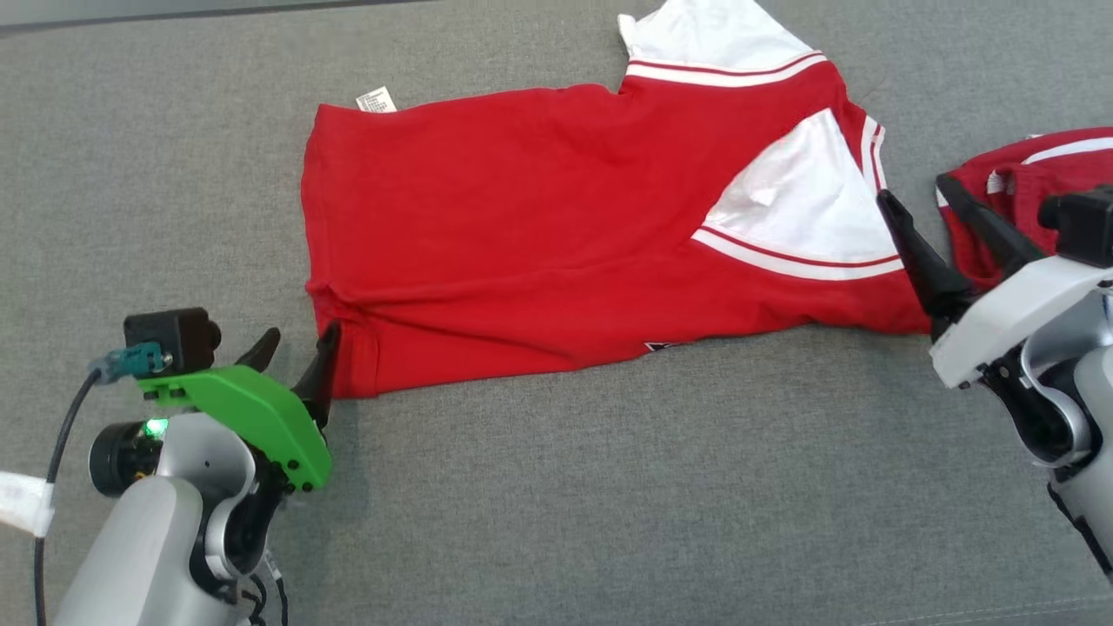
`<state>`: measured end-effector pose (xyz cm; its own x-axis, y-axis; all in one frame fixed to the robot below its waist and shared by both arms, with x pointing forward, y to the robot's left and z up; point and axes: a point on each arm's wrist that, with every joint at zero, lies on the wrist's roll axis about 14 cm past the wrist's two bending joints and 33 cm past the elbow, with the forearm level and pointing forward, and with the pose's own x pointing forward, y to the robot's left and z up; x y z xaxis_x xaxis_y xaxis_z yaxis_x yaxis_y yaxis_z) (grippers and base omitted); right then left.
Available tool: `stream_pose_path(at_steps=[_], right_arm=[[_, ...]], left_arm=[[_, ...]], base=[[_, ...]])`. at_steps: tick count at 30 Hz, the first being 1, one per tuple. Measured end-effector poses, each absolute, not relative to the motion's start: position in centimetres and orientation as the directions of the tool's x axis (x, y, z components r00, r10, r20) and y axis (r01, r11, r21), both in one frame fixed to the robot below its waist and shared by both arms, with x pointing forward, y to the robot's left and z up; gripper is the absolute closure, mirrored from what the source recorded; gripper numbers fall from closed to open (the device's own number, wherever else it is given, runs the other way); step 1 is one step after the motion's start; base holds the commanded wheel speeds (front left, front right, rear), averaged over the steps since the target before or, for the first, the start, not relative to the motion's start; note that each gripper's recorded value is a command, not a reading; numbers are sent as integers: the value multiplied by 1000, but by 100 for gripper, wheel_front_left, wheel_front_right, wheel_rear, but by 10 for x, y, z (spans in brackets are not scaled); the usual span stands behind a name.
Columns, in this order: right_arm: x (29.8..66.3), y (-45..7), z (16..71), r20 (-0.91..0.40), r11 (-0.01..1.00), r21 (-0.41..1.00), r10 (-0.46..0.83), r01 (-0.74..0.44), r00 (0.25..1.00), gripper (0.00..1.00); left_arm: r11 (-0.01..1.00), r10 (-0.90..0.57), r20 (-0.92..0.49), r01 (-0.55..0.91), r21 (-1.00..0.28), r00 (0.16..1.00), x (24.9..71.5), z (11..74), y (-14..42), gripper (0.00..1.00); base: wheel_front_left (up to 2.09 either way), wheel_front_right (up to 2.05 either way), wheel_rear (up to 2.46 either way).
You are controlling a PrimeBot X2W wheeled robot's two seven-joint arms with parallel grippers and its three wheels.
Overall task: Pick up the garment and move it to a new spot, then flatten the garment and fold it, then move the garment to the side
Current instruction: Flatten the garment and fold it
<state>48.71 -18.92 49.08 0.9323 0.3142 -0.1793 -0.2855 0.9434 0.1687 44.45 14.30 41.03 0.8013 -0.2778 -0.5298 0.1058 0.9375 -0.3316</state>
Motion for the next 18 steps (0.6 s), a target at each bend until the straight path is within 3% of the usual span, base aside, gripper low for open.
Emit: stream_pose_path(at_steps=[6, 18], right_arm=[[453, -213, 488, -264, 960, 11, 272, -279, 925, 0], [427, -229, 418, -542, 964, -90, 163, -250, 824, 0]], left_arm=[[914, -325, -506, 129, -384, 799, 421, 421, 125, 0], [932, -320, -640, 111, -345, 698, 419, 380, 132, 0]], base=[[0, 0, 0], [0, 0, 0]])
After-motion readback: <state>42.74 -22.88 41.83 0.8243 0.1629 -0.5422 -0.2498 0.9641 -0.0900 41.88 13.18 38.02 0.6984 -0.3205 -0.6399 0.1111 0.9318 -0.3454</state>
